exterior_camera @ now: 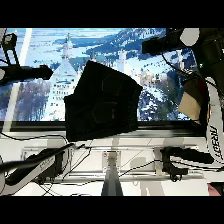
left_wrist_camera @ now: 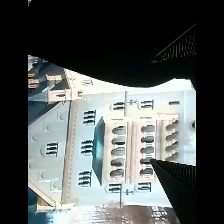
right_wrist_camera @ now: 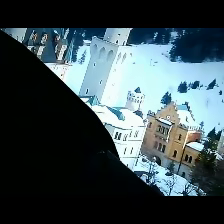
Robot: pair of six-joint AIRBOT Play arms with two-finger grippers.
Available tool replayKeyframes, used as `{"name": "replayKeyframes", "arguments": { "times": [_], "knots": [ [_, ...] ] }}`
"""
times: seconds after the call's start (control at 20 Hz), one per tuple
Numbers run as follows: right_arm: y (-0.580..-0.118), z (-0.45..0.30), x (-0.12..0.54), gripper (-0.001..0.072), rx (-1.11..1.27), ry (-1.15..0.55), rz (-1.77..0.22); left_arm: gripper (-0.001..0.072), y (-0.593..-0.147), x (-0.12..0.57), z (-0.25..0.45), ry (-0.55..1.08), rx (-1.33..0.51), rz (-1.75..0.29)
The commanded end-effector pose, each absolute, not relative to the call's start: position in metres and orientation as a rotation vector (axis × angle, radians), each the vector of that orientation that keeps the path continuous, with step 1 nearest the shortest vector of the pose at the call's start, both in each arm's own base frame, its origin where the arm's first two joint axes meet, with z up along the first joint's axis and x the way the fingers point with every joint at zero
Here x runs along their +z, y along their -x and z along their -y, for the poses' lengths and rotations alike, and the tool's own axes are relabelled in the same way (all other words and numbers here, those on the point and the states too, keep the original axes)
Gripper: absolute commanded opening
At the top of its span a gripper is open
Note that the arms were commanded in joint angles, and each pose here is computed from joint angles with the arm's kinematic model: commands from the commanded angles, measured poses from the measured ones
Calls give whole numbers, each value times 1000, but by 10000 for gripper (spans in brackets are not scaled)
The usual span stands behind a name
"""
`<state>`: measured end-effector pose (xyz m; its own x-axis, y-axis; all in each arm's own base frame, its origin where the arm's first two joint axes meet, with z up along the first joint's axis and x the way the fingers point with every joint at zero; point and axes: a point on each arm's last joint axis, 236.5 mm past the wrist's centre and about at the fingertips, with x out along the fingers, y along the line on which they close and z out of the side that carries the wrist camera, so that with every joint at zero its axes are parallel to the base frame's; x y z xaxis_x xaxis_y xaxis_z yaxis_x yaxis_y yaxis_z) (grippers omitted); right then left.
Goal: Fold the clothes and pants, and hang the long-sleeved shirts on hangers.
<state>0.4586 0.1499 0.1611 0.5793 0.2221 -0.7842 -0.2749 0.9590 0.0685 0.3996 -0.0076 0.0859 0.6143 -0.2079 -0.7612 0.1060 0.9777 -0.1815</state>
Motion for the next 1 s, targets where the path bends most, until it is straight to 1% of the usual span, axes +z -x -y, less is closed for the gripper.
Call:
{"name": "replayKeyframes", "arguments": {
  "times": [0.0, 0.75, 0.8, 0.85, 0.9, 0.95],
  "knots": [
    [-459, -150, 161, 31, 291, 63, -907, 686, -400, 86, 7, 122, -181, -891],
    [-459, -151, 161, 30, 295, 62, -906, 686, -400, 86, 7, 123, -181, -891],
    [-461, -145, 162, 30, 294, 115, -893, 686, -400, 87, 9, 129, -184, -889],
    [-463, -134, 160, 30, 298, 235, -884, 687, -400, 88, 12, 146, -192, -885],
    [-461, -119, 156, 31, 293, 328, -906, 686, -400, 90, 16, 169, -204, -880],
    [-452, -97, 147, 30, 262, 377, -975, 686, -400, 91, 21, 189, -216, -880]
  ]
}}
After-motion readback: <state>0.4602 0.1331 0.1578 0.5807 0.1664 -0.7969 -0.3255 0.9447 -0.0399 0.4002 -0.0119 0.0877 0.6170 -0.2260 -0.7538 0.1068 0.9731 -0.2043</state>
